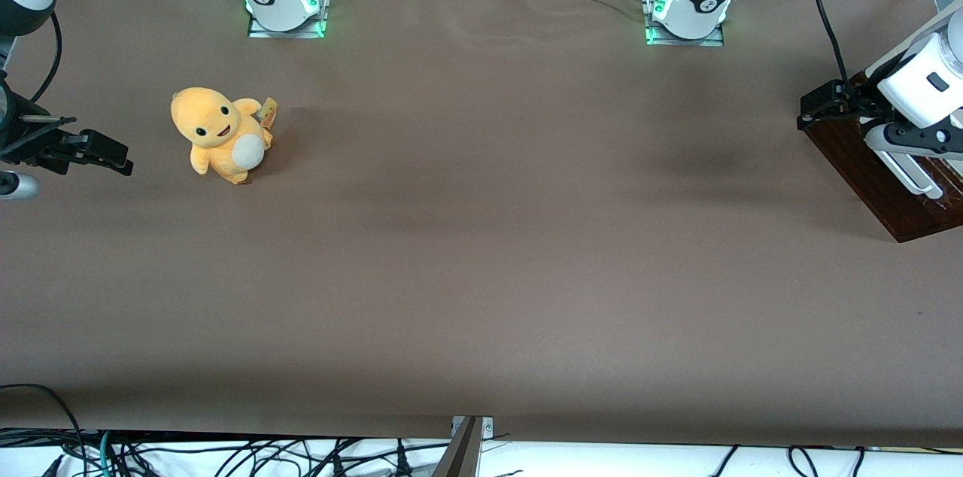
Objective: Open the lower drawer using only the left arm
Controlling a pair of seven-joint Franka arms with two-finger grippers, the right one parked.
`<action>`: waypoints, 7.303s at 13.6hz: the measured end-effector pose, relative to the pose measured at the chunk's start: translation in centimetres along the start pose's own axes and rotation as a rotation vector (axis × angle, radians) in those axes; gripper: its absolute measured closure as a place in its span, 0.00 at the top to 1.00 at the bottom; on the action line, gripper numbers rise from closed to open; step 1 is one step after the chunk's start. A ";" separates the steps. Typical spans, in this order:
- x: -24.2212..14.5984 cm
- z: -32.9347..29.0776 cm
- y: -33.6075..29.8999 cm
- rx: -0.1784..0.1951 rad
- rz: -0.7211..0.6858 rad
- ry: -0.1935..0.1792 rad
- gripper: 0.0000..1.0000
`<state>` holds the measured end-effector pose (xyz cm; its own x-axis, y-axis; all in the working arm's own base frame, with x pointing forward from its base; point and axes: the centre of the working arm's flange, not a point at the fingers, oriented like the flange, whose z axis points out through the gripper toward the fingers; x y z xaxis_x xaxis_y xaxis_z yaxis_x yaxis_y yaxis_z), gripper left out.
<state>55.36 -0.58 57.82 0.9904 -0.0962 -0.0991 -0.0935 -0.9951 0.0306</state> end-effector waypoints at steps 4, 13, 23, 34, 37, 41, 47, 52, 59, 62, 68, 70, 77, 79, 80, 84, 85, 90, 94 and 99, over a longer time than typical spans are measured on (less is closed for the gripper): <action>0.0 0.0 0.0 0.000 0.000 -0.001 1.00; 0.1 0.1 0.0 0.000 0.000 -0.003 1.00; 0.3 4.2 -1.7 -0.001 -0.031 -0.165 1.00; 3.9 24.1 -9.3 0.514 -0.179 -0.640 1.00; 4.0 28.8 -11.1 0.696 -0.218 -0.731 1.00; 4.3 34.1 -13.0 0.928 -0.252 -0.763 1.00; 4.0 38.7 -14.4 1.127 -0.303 -0.763 1.00; 3.5 39.7 -16.3 1.190 -0.328 -0.764 0.92; 3.3 40.7 -17.4 1.239 -0.316 -0.768 0.44; 3.3 40.9 -17.5 1.251 -0.327 -0.760 0.28; 3.7 41.1 -16.7 1.269 -0.335 -0.738 0.27; 4.1 41.1 -15.8 1.277 -0.323 -0.729 0.27; 6.5 41.4 -11.1 1.291 -0.301 -0.698 0.27; 6.7 41.4 -10.3 1.291 -0.297 -0.695 0.27; 6.8 41.4 -10.1 1.293 -0.295 -0.694 0.26; 7.7 40.7 -9.1 1.253 -0.264 -0.702 0.31; 8.0 40.4 -8.7 1.244 -0.245 -0.704 0.41; 9.2 38.8 -7.5 1.146 -0.284 -0.691 0.96; 11.6 33.2 -6.0 0.812 -0.393 -0.646 1.00; 12.0 20.5 -8.8 0.180 -0.526 -0.500 1.00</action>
<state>66.03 6.60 35.99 0.7488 0.4382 -0.4973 0.3223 -0.8963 -0.3044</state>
